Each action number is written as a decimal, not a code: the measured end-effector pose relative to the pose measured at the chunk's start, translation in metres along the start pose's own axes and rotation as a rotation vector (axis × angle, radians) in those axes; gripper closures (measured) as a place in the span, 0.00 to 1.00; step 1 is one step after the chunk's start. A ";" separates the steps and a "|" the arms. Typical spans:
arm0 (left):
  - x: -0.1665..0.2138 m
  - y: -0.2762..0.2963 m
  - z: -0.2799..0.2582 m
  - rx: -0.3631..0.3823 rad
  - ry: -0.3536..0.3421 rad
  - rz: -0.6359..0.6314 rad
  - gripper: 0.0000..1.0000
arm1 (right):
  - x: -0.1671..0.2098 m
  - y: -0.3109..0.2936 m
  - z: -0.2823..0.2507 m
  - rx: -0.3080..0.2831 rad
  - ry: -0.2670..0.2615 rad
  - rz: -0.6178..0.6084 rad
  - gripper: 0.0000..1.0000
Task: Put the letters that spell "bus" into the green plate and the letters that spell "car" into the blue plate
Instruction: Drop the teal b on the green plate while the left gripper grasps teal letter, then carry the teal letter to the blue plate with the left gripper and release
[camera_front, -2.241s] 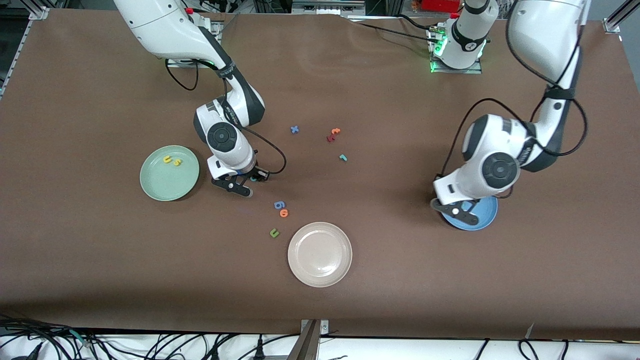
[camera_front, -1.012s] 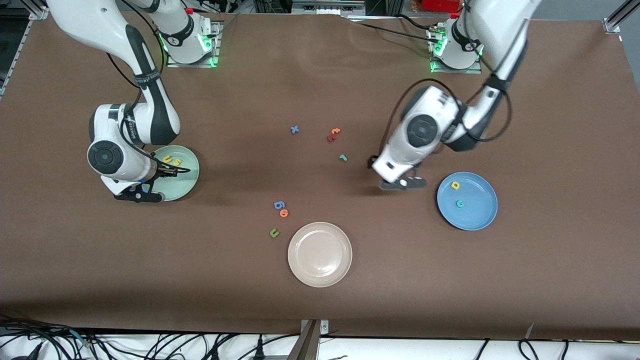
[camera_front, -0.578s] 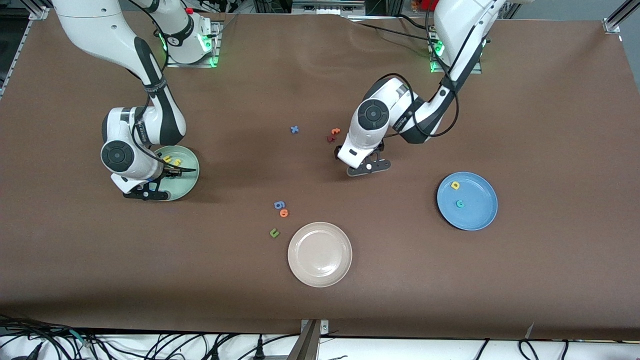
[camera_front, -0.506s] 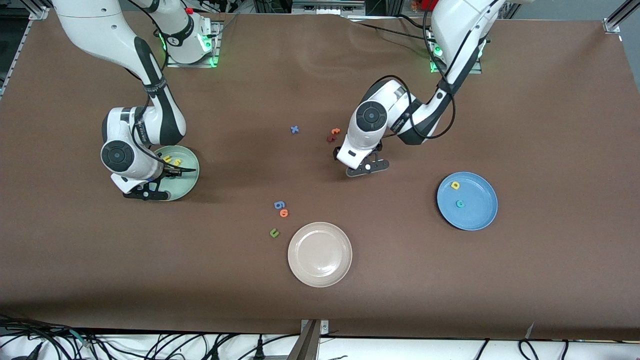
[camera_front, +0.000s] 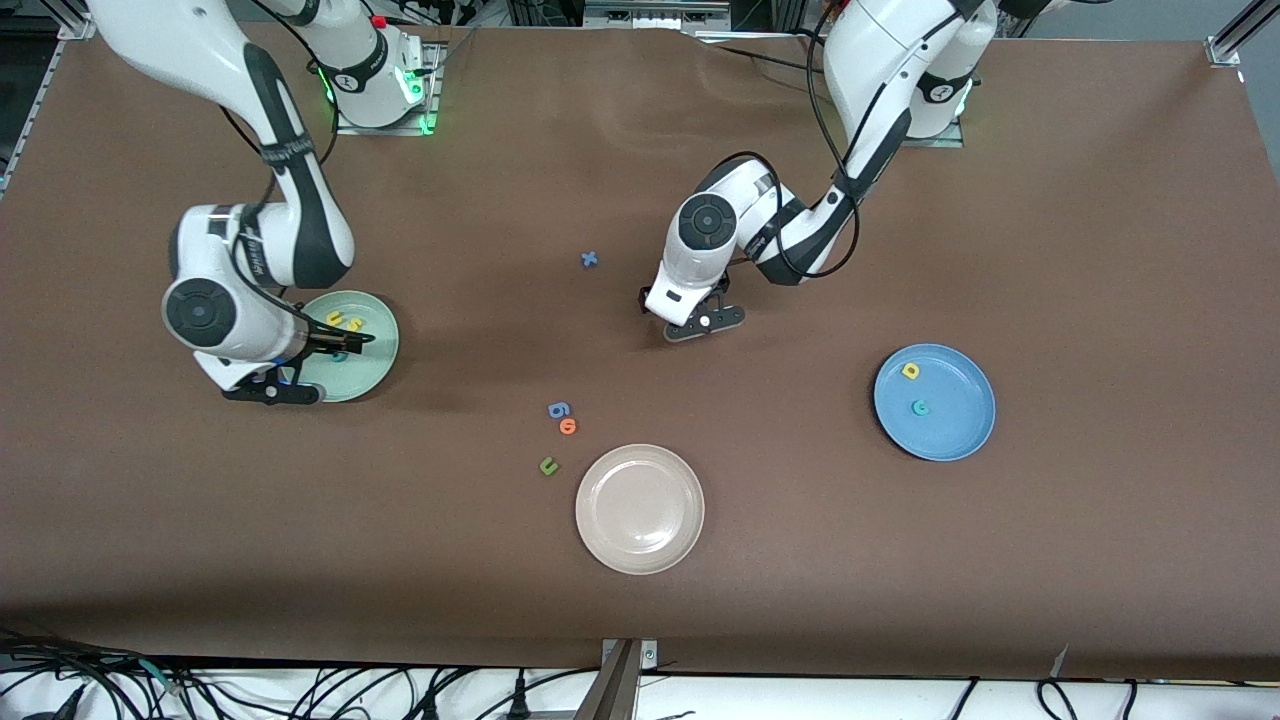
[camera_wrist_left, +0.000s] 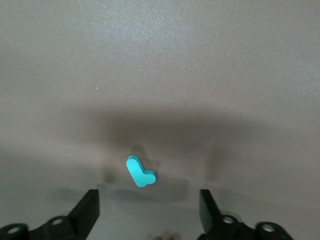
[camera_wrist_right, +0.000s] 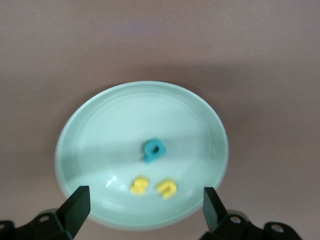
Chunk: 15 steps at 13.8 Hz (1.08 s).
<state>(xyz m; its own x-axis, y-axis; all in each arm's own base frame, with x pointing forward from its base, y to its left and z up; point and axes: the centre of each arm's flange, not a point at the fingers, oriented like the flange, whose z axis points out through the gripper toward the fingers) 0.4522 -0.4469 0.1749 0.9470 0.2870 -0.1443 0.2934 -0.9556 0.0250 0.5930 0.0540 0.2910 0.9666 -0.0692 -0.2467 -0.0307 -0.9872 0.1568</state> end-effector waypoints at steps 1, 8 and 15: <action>0.002 -0.001 0.001 0.005 0.007 0.005 0.27 | -0.001 0.002 -0.032 0.013 -0.025 0.007 0.00; 0.006 -0.004 0.003 0.010 0.015 0.007 0.52 | -0.018 0.042 -0.199 0.076 -0.036 0.073 0.00; 0.008 -0.003 0.001 0.007 0.018 0.005 0.78 | -0.031 0.047 -0.242 0.083 -0.021 0.071 0.00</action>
<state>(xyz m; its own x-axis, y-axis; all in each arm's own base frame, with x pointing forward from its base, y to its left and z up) 0.4582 -0.4415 0.1731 0.9508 0.2829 -0.1266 0.2874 -0.9576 0.0188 0.6233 0.0448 0.5378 0.9558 -0.1420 -0.2575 -0.1210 -0.9880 0.0956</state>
